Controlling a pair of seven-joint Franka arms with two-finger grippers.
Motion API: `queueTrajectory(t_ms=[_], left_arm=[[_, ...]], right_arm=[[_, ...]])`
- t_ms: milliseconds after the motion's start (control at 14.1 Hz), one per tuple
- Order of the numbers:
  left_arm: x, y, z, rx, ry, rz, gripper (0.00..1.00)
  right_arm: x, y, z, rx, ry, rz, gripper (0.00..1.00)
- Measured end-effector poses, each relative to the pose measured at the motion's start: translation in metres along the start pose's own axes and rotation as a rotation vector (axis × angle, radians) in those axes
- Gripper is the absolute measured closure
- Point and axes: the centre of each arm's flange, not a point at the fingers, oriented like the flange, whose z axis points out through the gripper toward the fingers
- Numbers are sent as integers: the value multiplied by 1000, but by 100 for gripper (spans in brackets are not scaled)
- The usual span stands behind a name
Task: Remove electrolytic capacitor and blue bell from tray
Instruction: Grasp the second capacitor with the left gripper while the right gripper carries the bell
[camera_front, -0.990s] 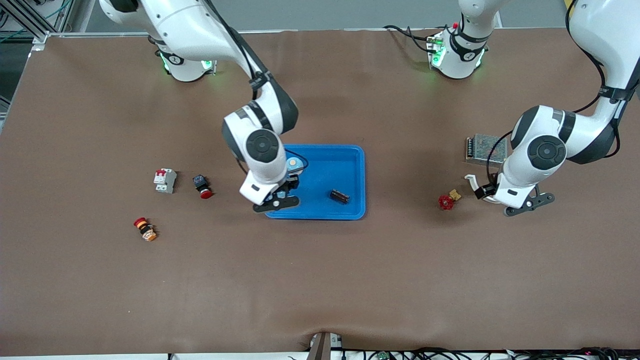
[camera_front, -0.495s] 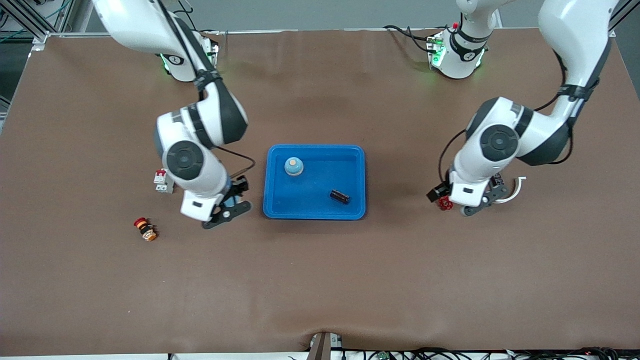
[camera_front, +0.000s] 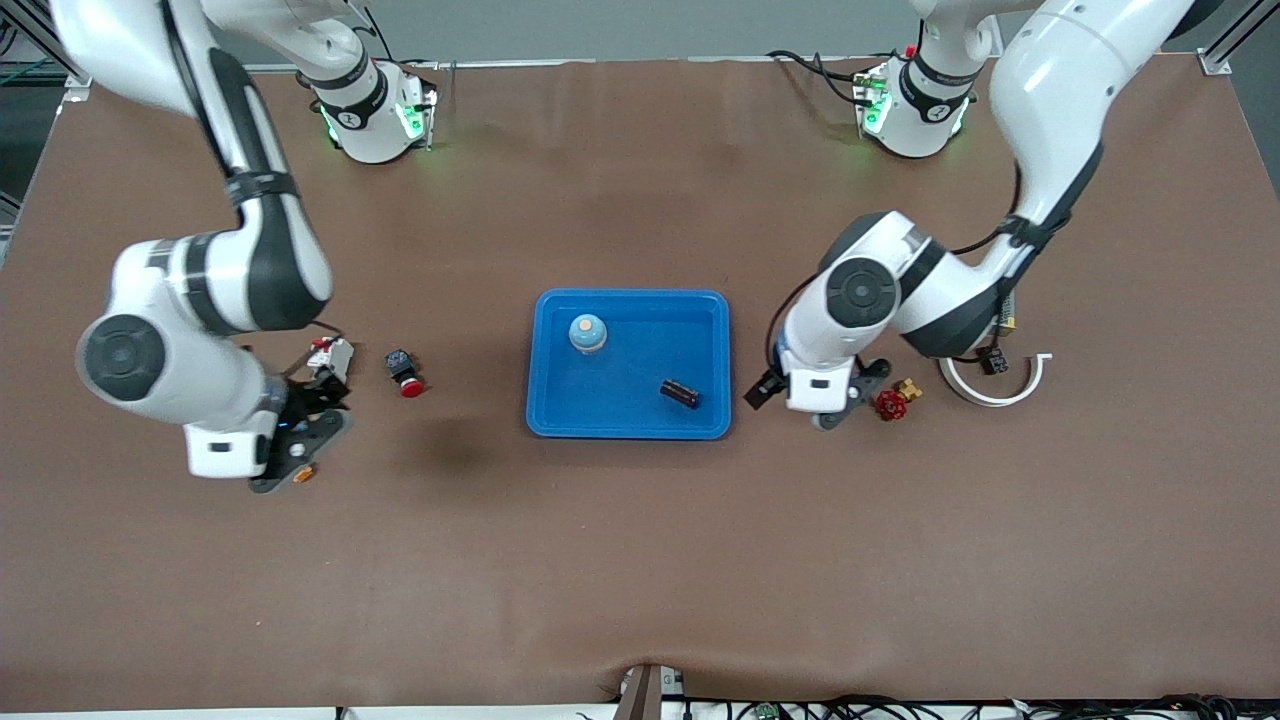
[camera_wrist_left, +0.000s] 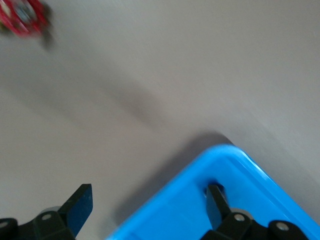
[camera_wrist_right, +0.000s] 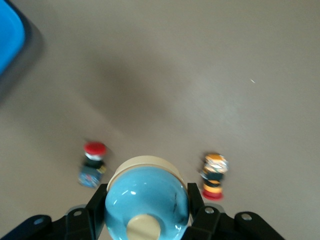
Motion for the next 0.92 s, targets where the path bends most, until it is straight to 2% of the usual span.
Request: queueTrajectory(t_ms=[141, 283, 354, 495, 566, 707, 778, 849, 920], left_arm=[[-18, 20, 10, -10, -12, -36, 0], [-35, 37, 24, -9, 4, -64, 9], [-45, 44, 35, -4, 20, -76, 10], [-65, 54, 57, -11, 46, -95, 21], [-73, 58, 66, -23, 48, -105, 21], [-81, 62, 78, -50, 38, -116, 26], [-81, 63, 83, -54, 35, -117, 32], [-81, 63, 87, -54, 35, -118, 32], [-79, 63, 91, -51, 37, -119, 38]], right_arm=[[-27, 27, 3, 8, 0, -54, 33], [-52, 50, 6, 16, 1, -100, 33], [-65, 61, 8, 20, 1, -118, 33], [-93, 81, 17, 37, -3, -142, 33], [-106, 88, 22, 47, -5, -152, 33], [-128, 100, 32, 58, -5, -177, 33], [-137, 105, 37, 62, -4, -189, 33], [-145, 108, 43, 66, -3, -199, 33], [-154, 112, 50, 66, -1, -211, 33]])
